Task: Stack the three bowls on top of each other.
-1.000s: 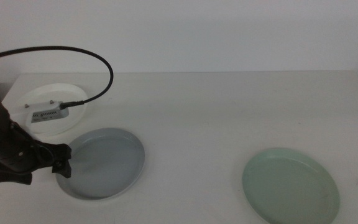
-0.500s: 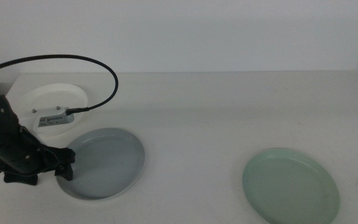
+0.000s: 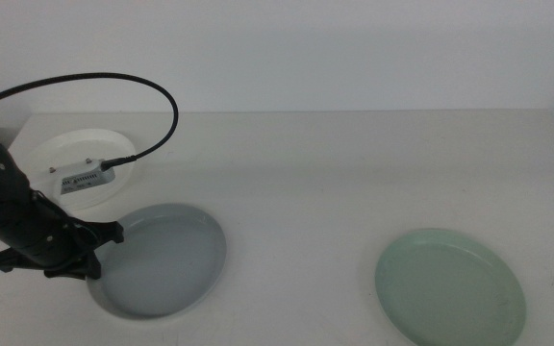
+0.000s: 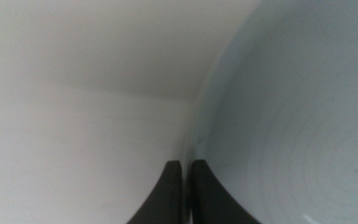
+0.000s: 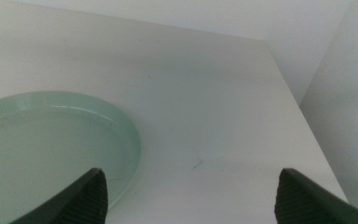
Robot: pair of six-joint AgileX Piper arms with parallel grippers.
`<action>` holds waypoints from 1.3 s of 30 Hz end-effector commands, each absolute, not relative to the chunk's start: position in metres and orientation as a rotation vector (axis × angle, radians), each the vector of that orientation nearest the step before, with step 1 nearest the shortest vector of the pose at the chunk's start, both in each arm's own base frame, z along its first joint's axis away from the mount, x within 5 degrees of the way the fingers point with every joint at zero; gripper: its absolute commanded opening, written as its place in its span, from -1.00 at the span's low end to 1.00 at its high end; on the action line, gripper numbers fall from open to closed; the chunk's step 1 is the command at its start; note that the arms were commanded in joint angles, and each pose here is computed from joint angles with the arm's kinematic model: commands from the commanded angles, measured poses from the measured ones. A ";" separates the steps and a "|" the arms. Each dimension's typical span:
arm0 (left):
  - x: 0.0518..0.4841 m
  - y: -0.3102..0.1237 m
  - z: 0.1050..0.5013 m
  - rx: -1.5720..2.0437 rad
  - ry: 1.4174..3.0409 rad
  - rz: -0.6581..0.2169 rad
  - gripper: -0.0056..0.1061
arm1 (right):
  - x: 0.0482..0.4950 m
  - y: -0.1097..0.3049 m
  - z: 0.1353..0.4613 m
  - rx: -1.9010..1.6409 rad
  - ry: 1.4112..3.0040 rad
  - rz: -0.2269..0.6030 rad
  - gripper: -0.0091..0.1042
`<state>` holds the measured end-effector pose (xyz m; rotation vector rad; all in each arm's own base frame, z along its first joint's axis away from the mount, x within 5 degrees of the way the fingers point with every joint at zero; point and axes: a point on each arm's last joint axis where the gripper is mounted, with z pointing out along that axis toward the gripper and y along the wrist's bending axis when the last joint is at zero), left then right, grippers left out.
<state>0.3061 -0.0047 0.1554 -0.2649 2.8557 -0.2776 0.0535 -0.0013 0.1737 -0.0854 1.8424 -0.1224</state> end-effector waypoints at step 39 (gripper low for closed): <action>0.330 -0.169 0.207 0.122 2.725 -0.589 -0.90 | 0.053 -0.002 0.184 -0.086 1.730 -0.159 0.82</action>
